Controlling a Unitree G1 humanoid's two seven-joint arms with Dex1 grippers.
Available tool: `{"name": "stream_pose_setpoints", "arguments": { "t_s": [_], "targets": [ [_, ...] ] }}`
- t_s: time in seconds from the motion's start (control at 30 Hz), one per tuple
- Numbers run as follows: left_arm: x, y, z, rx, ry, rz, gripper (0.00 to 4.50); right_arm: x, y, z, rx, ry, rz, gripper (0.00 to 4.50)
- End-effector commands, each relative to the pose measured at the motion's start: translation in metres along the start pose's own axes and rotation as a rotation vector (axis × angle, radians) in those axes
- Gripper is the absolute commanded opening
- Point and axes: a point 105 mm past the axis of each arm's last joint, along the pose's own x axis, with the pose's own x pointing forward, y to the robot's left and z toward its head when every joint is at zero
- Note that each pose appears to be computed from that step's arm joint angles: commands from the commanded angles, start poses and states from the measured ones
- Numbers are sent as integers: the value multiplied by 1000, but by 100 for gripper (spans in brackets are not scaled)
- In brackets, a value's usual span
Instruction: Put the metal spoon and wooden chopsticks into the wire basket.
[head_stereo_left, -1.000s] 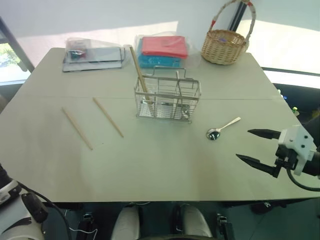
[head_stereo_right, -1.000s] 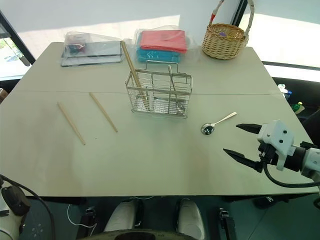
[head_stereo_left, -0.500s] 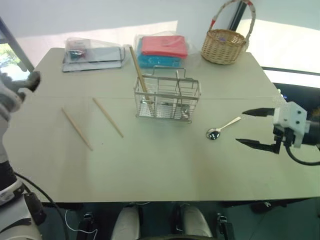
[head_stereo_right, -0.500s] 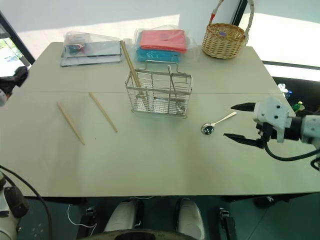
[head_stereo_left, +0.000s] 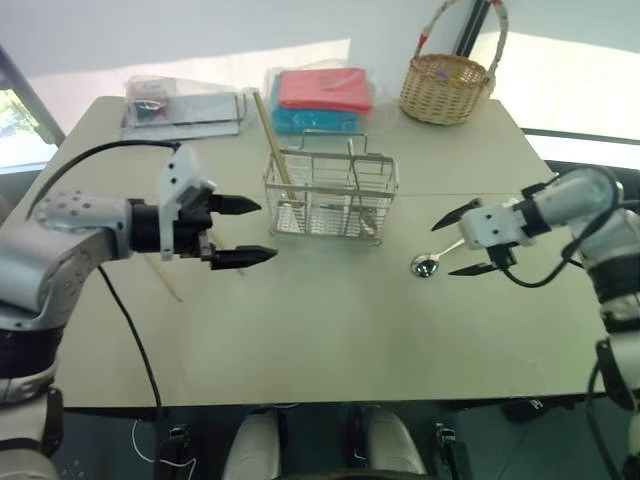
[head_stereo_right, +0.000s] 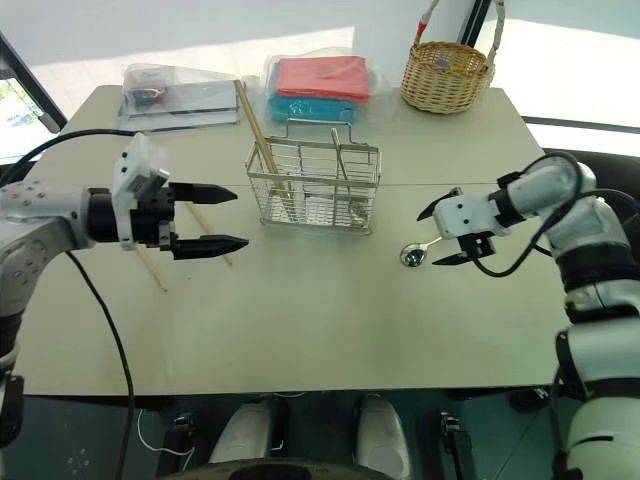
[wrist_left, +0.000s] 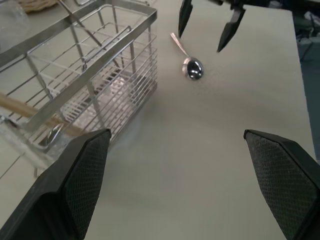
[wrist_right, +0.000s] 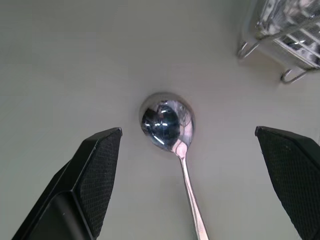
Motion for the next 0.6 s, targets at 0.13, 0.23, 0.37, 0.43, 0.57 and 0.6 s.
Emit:
{"name": "stream_pose_setpoints", "arguments": {
  "t_s": [0.13, 0.23, 0.37, 0.43, 0.57, 0.6],
  "targets": [
    [6, -4, 15, 67, -30, -49, 450, 0, -17, -12, -100, 150, 31, 443],
    [5, -4, 18, 67, -33, -50, 450, 3, -17, -19, -124, 215, 72, 443],
    [3, -6, 14, 59, -14, -53, 450, 12, -24, -17, -137, 236, 75, 443],
    [3, -10, 11, 51, -2, -68, 450, 17, -23, -18, -147, 246, 88, 443],
    [3, -17, 7, 42, 13, -97, 450, 30, -21, -19, -160, 257, 94, 443],
    [3, -18, 7, 43, 14, -98, 450, 34, -21, -19, -162, 252, 87, 443]
  ]
}}
